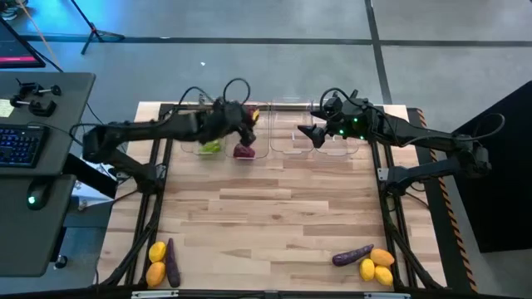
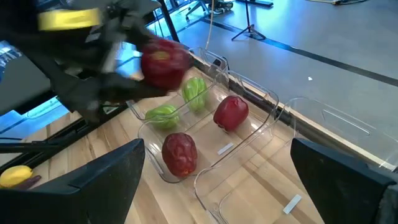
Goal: Sort produce into baskets
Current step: Put the apple into the middle left transparent bin
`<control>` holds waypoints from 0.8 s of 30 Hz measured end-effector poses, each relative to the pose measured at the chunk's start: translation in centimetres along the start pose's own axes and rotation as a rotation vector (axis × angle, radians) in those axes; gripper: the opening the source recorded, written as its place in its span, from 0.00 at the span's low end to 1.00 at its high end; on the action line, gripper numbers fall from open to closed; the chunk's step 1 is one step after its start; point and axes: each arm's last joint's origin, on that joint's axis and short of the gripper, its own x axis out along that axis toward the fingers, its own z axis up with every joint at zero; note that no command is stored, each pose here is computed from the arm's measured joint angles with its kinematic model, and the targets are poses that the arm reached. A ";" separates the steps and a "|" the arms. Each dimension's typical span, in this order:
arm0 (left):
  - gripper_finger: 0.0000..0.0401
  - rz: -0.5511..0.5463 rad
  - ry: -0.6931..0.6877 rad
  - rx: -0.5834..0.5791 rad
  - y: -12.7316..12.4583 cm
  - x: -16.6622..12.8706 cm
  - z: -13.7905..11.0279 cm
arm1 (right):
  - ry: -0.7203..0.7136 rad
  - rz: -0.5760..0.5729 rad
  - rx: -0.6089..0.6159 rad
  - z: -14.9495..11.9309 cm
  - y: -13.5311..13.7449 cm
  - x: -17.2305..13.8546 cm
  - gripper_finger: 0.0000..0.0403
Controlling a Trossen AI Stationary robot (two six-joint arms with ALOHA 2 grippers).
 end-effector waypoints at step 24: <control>0.89 -0.086 0.187 -0.079 1.0 6.4 -2.2 | 0.022 -0.012 0.020 -0.2 -0.1 0.0 0.98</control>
